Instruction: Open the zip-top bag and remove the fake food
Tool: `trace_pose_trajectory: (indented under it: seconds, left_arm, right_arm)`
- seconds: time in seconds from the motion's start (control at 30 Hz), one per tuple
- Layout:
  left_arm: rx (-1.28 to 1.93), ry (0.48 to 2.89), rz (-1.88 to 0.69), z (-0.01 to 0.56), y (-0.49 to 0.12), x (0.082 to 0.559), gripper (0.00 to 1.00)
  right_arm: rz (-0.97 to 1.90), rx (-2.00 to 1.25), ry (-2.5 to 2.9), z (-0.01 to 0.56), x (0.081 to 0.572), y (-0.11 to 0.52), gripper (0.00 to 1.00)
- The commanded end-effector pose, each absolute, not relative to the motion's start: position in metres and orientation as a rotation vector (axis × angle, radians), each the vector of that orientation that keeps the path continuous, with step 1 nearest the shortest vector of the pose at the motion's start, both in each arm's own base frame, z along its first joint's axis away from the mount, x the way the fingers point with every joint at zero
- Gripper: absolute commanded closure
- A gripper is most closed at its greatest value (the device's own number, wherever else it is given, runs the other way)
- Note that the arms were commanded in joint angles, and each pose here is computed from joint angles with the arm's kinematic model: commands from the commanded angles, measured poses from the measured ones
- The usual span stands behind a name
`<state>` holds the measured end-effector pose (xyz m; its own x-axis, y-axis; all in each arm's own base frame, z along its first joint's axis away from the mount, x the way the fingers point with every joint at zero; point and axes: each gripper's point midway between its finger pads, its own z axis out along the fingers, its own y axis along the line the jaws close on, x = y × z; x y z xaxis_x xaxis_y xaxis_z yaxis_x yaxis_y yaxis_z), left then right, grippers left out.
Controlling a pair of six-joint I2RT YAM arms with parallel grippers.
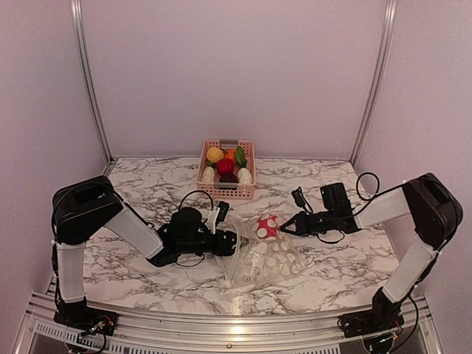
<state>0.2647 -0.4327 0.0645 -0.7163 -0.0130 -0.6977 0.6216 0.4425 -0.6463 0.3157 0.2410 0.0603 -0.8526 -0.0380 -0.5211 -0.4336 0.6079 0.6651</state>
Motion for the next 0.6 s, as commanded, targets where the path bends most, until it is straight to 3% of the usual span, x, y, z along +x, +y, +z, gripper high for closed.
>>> trace_pose_trajectory:
  seconds: [0.0,0.43,0.47,0.57]
  left_arm:
    - [0.520,2.089,-1.321,0.046,-0.443,0.262,0.45]
    - [0.529,2.057,-1.405,0.042,-0.454,0.261,0.45]
    - [0.531,2.054,-1.406,0.043,-0.454,0.260,0.45]
    - [0.536,2.052,-1.403,0.043,-0.451,0.258,0.45]
  right_arm:
    - [1.224,-0.408,2.346,0.070,0.303,0.251,1.00]
    - [1.432,-0.407,2.369,0.068,0.241,0.270,1.00]
    - [1.419,-0.410,2.377,0.067,0.239,0.267,0.97]
    - [1.330,-0.390,2.402,0.069,0.243,0.252,0.74]
